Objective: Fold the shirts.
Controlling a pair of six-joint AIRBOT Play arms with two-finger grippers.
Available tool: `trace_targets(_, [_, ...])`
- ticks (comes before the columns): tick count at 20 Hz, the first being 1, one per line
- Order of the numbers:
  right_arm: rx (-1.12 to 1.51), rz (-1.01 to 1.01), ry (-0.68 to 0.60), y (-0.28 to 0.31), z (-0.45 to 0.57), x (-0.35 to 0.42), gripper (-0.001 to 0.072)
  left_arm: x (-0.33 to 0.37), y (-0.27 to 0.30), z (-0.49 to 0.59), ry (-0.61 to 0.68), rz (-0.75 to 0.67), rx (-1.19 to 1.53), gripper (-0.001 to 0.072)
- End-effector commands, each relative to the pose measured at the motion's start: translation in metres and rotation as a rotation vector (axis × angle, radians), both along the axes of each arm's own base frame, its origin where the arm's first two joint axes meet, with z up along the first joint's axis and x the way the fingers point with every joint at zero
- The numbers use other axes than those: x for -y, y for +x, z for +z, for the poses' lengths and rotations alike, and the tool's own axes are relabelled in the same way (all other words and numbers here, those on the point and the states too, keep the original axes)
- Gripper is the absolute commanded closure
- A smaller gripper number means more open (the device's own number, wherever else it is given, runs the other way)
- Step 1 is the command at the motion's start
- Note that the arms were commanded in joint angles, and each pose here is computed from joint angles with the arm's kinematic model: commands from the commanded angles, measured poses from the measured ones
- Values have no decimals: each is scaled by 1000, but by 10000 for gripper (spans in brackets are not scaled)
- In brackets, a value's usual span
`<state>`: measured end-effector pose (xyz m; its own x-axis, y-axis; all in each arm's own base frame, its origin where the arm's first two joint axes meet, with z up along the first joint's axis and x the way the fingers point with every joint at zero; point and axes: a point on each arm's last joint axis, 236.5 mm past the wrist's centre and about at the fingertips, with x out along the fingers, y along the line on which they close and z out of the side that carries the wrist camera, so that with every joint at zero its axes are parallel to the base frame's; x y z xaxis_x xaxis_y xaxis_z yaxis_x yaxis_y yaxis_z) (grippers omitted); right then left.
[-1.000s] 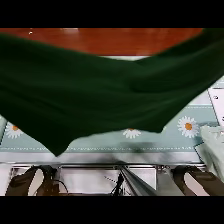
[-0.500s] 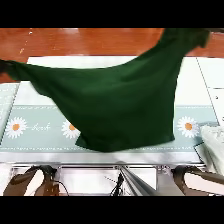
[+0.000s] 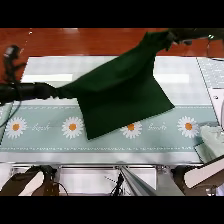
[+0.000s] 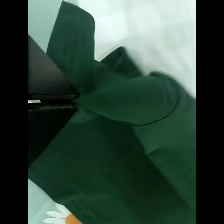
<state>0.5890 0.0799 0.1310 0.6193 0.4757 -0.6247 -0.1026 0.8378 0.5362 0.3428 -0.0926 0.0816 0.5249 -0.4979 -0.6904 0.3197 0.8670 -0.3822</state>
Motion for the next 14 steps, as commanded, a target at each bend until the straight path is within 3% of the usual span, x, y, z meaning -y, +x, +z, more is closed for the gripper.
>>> trace_targets(1, [-196,56,10,-10,-75,-7,691,15,-13,-53,-5,-39,-128,683])
trace_targets(2, [-240,78,11,-18,-85,-9,681,16,-14,-60,-9,-39,-150,683])
trace_targets(4, [-284,128,29,-33,-83,-14,376,16,-14,-63,-10,-39,-159,683])
trace_targets(5, [-276,164,46,-42,-70,-15,312,16,-15,-62,-10,-40,-158,683])
trace_targets(8, [-291,201,20,-80,-25,8,314,17,-16,-62,-11,-46,-162,683])
trace_targets(11, [-521,150,-318,-153,-35,82,313,17,-16,-62,-11,-46,-162,683])
trace_targets(12, [-576,152,-361,-174,-38,91,306,17,-16,-62,-11,-46,-162,683])
trace_targets(14, [-615,189,-290,-206,-47,72,270,17,-17,-62,-11,-48,-164,683])
